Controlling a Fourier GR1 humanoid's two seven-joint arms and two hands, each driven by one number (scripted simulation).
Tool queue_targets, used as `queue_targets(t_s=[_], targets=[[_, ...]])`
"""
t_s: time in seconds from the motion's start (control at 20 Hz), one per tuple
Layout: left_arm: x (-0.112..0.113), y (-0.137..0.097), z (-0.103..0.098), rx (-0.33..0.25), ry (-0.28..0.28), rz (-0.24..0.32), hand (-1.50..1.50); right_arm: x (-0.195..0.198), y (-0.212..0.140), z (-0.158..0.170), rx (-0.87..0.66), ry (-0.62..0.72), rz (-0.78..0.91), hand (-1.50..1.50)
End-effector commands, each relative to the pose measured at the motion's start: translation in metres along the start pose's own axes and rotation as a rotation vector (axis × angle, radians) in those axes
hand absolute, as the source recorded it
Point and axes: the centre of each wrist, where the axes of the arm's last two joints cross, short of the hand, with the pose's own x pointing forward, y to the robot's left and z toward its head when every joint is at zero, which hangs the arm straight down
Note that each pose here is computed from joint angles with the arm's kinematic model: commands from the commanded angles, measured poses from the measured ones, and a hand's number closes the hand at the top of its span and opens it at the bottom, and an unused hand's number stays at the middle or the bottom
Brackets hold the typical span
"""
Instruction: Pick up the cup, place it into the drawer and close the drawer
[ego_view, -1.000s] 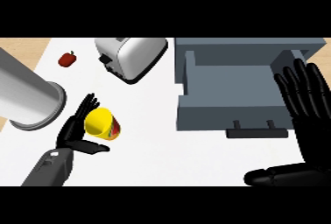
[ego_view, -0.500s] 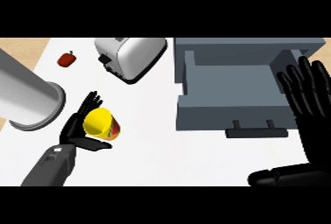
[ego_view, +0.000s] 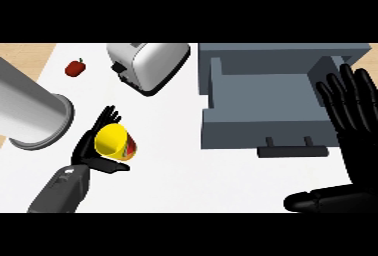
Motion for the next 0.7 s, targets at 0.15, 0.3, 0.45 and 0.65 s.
queue_targets(t_s=[0.15,0.3,0.45,0.65], targets=[[-0.004,-0.005,0.001,-0.118,-0.059,0.182,-1.50,-0.004,-0.012,0.011,-0.006,0.013,0.012,-1.50],[-0.005,-0.012,-0.003,-0.161,-0.095,0.209,1.50,0.005,-0.010,-0.007,-0.002,0.014,-0.007,-1.50],[-0.001,-0.007,-0.004,-0.171,-0.109,0.242,1.50,0.001,-0.003,0.008,0.002,0.007,0.010,-1.50],[-0.004,-0.021,-0.011,-0.127,-0.186,0.187,1.50,0.004,-0.005,0.003,0.001,-0.001,0.003,-1.50]])
